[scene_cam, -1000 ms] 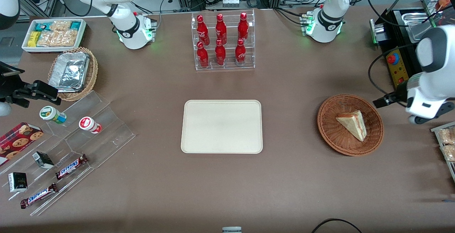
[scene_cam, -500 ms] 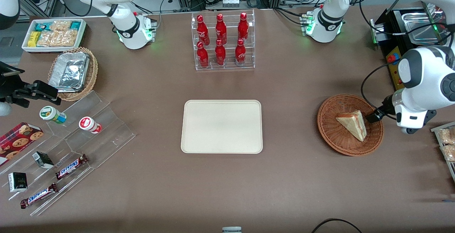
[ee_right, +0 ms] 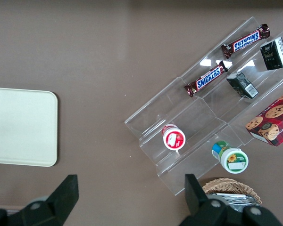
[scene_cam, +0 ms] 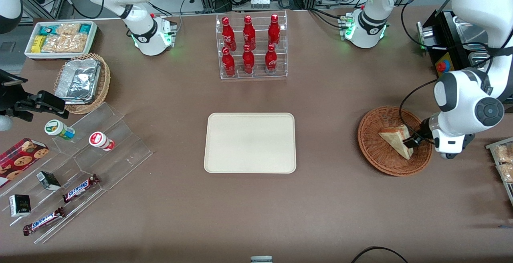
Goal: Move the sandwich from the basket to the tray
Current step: 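Close the left gripper on the sandwich wedge and lift it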
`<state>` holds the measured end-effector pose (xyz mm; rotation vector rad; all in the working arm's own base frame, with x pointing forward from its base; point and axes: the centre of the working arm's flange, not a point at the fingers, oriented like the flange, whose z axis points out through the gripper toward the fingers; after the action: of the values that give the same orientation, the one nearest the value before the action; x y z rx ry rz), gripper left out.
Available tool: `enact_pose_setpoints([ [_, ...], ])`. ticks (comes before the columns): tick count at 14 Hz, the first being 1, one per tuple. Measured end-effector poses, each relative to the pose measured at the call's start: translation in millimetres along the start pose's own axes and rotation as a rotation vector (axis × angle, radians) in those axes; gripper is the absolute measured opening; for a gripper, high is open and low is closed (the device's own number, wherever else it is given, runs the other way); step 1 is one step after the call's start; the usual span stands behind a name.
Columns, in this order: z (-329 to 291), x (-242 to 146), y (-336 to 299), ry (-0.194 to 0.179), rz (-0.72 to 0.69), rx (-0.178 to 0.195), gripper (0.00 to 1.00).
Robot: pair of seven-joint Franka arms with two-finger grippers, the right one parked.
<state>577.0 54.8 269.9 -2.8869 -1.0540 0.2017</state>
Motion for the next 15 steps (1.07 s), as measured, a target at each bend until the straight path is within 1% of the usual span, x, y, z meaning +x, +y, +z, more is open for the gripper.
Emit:
enact_pose_setpoints([
  [5,7.7,-4.9,13.3,0.006,-0.027,-0.019,1.0],
  [8,26.9,-12.6,22.4,0.029,-0.025,-0.041,1.0],
  [10,38.7,-15.3,19.8,0.024,-0.031,-0.039,0.96],
  [11,40.0,-15.5,18.9,0.022,-0.032,-0.037,0.87],
  [12,40.1,-15.6,18.9,0.022,-0.032,-0.037,0.75],
  [14,40.7,-16.8,18.8,0.015,-0.031,-0.031,0.55],
  [15,40.3,-18.2,18.7,0.005,-0.03,-0.023,0.55],
])
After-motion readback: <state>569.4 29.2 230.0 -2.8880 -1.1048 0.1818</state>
